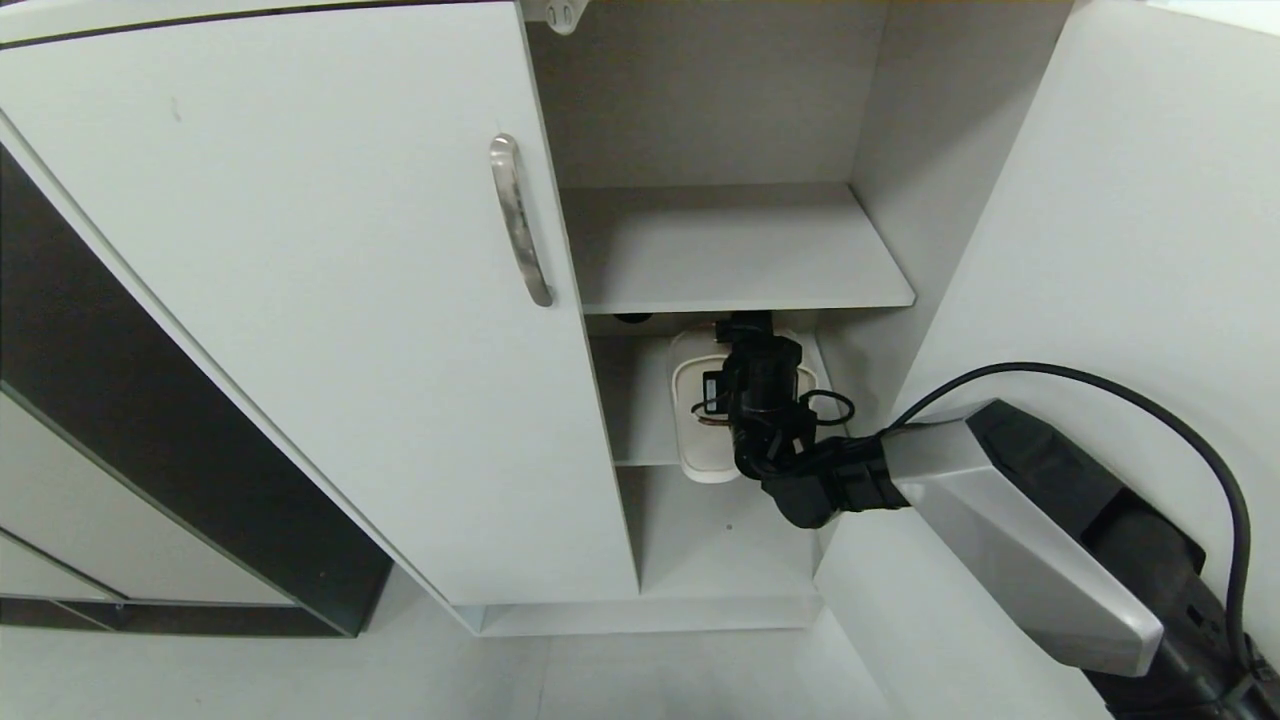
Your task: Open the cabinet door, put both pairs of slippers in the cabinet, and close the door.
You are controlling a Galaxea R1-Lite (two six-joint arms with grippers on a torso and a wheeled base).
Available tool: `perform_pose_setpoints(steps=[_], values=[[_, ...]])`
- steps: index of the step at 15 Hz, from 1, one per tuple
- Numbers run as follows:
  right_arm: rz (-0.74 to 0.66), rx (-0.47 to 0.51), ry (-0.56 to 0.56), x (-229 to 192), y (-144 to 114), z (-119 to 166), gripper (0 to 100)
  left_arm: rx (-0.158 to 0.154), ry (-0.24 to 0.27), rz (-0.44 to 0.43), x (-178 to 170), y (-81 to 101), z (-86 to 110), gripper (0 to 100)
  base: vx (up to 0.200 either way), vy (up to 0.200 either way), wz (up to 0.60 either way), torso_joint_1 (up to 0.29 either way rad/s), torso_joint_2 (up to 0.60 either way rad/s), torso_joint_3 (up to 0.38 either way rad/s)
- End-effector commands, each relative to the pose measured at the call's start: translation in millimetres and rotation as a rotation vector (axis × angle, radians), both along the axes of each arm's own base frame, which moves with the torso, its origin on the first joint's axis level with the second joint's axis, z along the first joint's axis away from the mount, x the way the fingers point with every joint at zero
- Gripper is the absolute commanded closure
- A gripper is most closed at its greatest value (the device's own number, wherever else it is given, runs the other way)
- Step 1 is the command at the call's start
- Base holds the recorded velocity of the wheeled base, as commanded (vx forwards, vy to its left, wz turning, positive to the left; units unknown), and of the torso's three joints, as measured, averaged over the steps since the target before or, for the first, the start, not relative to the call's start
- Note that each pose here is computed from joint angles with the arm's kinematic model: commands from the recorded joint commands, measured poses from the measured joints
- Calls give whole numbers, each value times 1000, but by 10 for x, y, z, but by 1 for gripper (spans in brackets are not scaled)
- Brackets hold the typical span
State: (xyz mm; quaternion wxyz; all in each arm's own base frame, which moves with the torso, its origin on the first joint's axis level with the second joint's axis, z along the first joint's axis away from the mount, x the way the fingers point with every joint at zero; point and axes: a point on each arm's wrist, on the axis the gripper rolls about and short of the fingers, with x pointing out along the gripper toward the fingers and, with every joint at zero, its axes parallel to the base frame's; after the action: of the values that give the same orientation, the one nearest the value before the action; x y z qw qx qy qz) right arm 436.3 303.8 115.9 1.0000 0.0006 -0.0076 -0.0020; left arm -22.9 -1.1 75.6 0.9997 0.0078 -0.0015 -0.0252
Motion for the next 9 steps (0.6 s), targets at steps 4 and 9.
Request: perform_pose_setpoints(steps=[4, 9], values=[[28, -1, -1, 59, 31, -55, 100, 0, 1, 0, 1, 0, 1, 100, 0, 0, 0, 0, 0, 0], [25, -7, 8, 120, -15, -98, 100, 0, 1, 0, 1, 0, 1, 100, 0, 0, 0, 0, 0, 0]])
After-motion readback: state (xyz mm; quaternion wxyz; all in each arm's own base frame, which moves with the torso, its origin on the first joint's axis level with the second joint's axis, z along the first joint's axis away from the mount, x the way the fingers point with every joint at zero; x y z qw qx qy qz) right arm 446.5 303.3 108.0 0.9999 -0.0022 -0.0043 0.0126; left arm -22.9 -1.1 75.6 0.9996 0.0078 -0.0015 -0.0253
